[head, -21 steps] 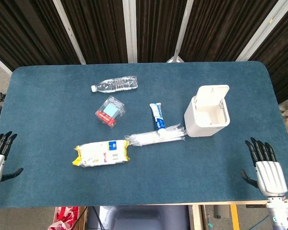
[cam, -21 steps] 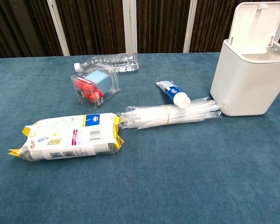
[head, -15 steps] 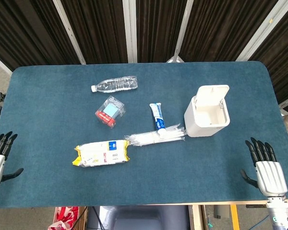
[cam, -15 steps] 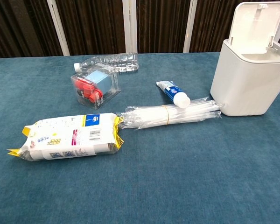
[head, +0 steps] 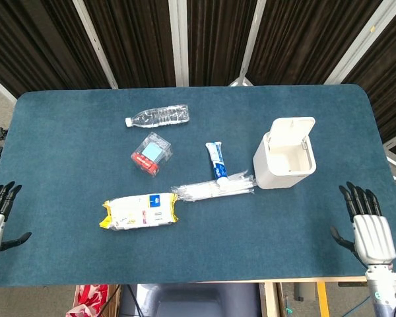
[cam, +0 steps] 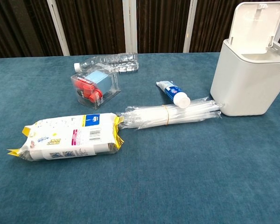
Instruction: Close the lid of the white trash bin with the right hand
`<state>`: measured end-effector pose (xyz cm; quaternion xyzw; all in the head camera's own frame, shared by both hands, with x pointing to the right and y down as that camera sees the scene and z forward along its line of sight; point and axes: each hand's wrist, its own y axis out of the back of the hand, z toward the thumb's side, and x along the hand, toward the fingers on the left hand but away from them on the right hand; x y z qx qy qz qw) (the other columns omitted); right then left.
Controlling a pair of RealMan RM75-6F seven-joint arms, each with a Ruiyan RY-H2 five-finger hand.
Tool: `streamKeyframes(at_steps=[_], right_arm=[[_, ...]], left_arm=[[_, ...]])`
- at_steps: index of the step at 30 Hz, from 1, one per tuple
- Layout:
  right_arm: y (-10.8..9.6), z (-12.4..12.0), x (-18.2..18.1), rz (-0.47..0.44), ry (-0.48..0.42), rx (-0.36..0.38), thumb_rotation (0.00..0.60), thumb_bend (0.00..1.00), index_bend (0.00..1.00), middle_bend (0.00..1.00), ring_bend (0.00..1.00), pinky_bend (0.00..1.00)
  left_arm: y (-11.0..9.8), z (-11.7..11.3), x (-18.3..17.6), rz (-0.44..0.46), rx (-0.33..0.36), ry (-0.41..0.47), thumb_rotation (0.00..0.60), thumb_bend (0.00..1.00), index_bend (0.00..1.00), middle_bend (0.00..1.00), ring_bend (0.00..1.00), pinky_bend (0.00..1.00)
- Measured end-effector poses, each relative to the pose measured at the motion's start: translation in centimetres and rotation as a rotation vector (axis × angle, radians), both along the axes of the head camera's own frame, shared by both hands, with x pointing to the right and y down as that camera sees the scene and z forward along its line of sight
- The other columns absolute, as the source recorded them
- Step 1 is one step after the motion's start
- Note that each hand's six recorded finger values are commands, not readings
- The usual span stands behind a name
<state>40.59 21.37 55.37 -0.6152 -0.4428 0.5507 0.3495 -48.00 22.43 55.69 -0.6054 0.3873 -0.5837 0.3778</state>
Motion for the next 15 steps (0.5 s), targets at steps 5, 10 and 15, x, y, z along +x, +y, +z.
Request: streamKeyframes(at_steps=[5, 10, 15], right_arm=[[-3.4, -0.4, -0.4, 0.037, -0.031, 0.01, 0.6, 0.47, 0.0, 0.6, 0.76, 0.76], [-7.2, -0.7, -1.0, 0.084, -0.074, -0.023, 0.6, 0.66, 0.0, 0.74, 0.89, 0.82], [-11.1, -1.1, -1.8, 0.103, -0.077, -0.062, 0.6, 0.72, 0.0, 0.76, 0.91, 0.82]], left_arm=[[-0.1, -0.2, 0.1, -0.003, 0.007, 0.013, 0.6, 0.0, 0.0, 0.0, 0.0, 0.0], [-0.3, 0.1, 0.2, -0.008, -0.003, 0.02, 0.6, 0.0, 0.0, 0.0, 0.0, 0.0], [-0.4, 0.1, 0.3, -0.012, -0.008, 0.031, 0.6, 0.0, 0.0, 0.0, 0.0, 0.0]])
